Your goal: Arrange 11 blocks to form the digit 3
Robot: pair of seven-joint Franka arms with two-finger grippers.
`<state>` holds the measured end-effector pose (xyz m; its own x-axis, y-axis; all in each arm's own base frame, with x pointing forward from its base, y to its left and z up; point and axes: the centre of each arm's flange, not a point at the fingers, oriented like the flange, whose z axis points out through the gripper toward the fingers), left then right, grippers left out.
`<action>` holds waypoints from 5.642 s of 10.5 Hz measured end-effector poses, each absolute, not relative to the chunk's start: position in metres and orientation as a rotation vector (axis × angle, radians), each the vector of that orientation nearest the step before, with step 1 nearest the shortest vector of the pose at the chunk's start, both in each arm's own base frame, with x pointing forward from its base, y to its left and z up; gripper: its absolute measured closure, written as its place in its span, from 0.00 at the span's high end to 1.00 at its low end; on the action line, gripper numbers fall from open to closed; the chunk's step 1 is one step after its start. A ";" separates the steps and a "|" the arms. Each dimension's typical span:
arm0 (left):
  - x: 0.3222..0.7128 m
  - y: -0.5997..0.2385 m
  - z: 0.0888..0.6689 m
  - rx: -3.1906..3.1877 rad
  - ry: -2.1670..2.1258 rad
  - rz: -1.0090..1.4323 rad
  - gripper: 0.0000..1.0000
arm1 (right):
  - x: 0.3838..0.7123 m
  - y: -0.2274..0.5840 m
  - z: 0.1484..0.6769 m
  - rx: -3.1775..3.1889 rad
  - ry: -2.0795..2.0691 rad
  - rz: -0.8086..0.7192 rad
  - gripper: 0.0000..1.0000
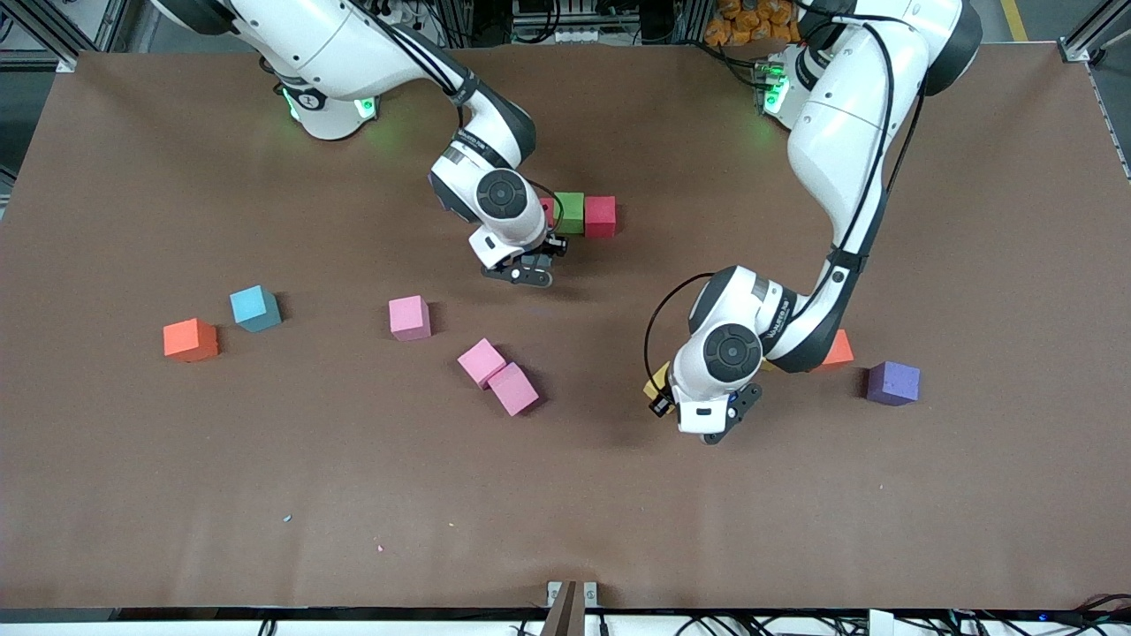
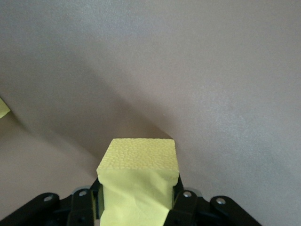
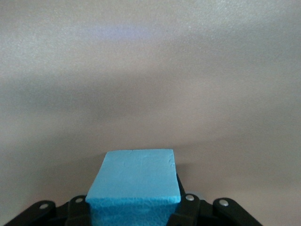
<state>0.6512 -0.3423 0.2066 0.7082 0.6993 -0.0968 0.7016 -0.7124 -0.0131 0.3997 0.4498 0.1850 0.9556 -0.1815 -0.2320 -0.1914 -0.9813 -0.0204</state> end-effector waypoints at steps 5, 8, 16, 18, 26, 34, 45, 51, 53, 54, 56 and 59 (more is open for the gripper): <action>0.653 -0.339 0.207 2.868 1.215 -0.145 0.54 | 0.399 0.450 0.185 -3.064 0.285 0.357 0.56; 0.653 -0.339 0.207 2.864 1.224 -0.144 0.54 | 0.398 0.452 0.186 -3.059 0.276 0.353 0.61; 0.654 -0.339 0.208 2.864 1.224 -0.143 0.54 | 0.391 0.454 0.184 -3.060 0.108 0.351 0.97; 0.654 -0.339 0.208 2.864 1.224 -0.142 0.54 | 0.389 0.453 0.181 -3.067 -0.003 0.368 0.97; 0.654 -0.339 0.208 2.863 1.224 -0.142 0.54 | 0.387 0.451 0.180 -3.064 -0.154 0.380 0.96; 0.654 -0.338 0.208 2.863 1.225 -0.141 0.54 | 0.389 0.451 0.181 -3.060 -0.181 0.379 0.96; 0.654 -0.338 0.208 2.864 1.225 -0.141 0.54 | 0.429 0.456 0.253 -3.072 -0.189 0.525 0.96; 0.654 -0.338 0.208 2.864 1.225 -0.140 0.54 | 0.415 0.426 0.273 -3.076 -0.377 0.564 0.97; 0.654 -0.338 0.208 2.864 1.225 -0.140 0.54 | 0.395 0.404 0.259 -3.080 -0.433 0.507 0.97; 0.654 -0.338 0.208 2.864 1.225 -0.140 0.54 | 0.383 0.396 0.248 -3.080 -0.440 0.471 0.97; 0.654 -0.338 0.208 2.864 1.225 -0.140 0.54 | 0.362 0.383 0.222 -3.067 -0.437 0.403 0.97; 0.654 -0.338 0.208 2.864 1.225 -0.140 0.54 | 0.343 0.369 0.197 -3.049 -0.442 0.356 0.97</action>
